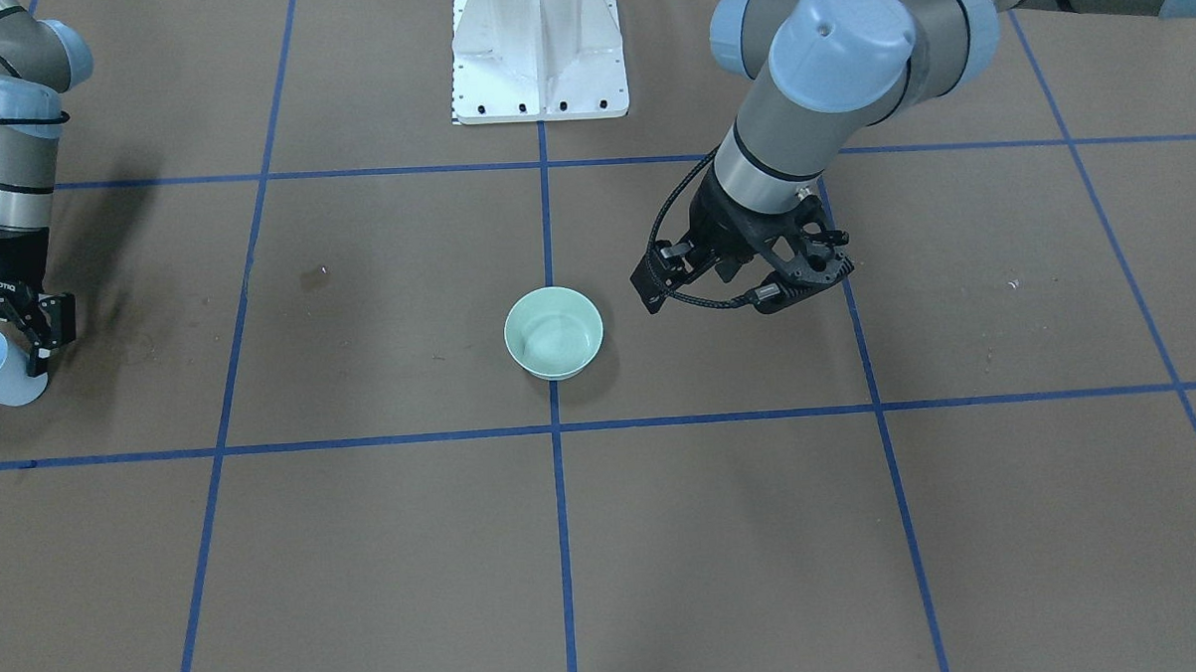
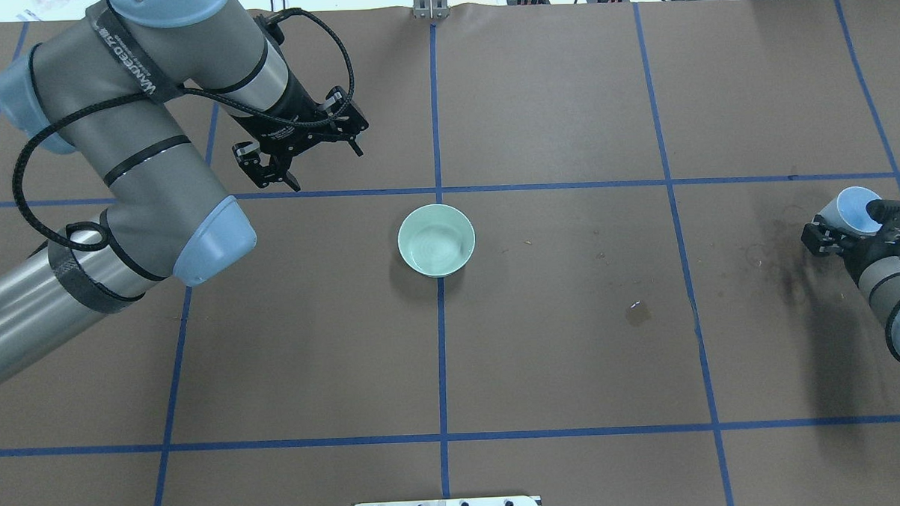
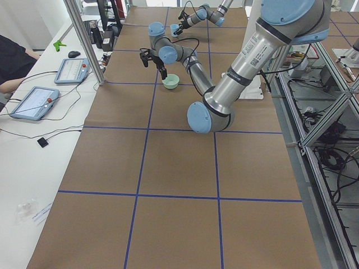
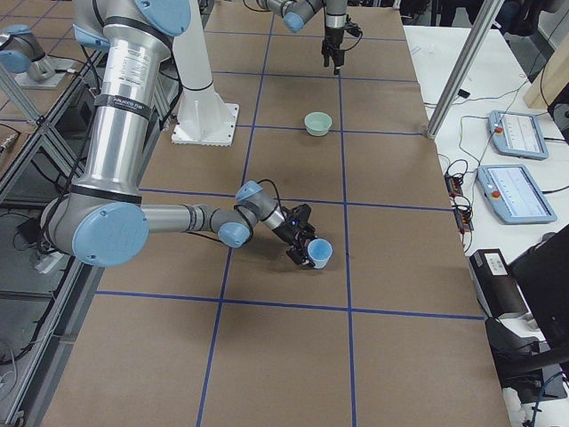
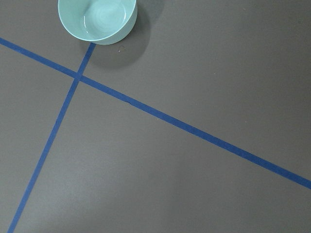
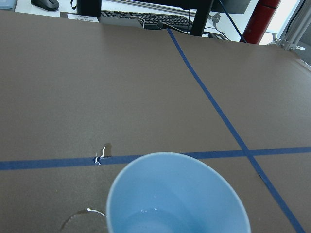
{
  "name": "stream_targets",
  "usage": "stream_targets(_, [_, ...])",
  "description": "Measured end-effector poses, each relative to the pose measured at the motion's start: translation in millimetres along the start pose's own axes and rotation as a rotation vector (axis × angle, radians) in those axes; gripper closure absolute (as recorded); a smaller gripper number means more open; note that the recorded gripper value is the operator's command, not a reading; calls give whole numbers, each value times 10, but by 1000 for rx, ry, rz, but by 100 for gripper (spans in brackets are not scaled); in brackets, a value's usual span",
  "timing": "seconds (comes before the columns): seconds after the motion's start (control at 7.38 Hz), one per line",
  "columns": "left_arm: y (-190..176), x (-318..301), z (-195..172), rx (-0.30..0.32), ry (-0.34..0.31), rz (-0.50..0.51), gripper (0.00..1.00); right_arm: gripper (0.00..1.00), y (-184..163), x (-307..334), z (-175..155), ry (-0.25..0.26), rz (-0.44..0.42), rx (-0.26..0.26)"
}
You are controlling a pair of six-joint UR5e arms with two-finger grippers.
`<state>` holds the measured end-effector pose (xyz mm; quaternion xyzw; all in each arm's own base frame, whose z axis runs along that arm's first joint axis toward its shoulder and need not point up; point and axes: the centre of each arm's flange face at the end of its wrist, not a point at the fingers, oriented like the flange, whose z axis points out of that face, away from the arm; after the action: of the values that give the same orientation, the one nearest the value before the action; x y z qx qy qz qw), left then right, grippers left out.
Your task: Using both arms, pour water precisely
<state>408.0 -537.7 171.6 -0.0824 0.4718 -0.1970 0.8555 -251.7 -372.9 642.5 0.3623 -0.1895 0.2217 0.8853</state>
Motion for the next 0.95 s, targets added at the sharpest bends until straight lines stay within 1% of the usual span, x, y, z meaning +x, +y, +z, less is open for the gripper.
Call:
stream_targets(0.41, [2,0,1,-1,0,0,0,2,-13,-52,141,13,4,6])
stream_targets(0.54, [1,0,0,-1,0,0,0,5,-24,-41,178,20,5,8])
stream_targets(0.68, [-3,-1,-1,-1,0,-1,0,37,-35,-31,195,23,5,9])
stream_targets(0.81, [-4,0,0,-1,0,-1,0,90,-55,-45,203,23,9,12])
stream_targets(0.95, [-1,3,0,-2,0,0,0,100,-87,-81,208,19,17,17])
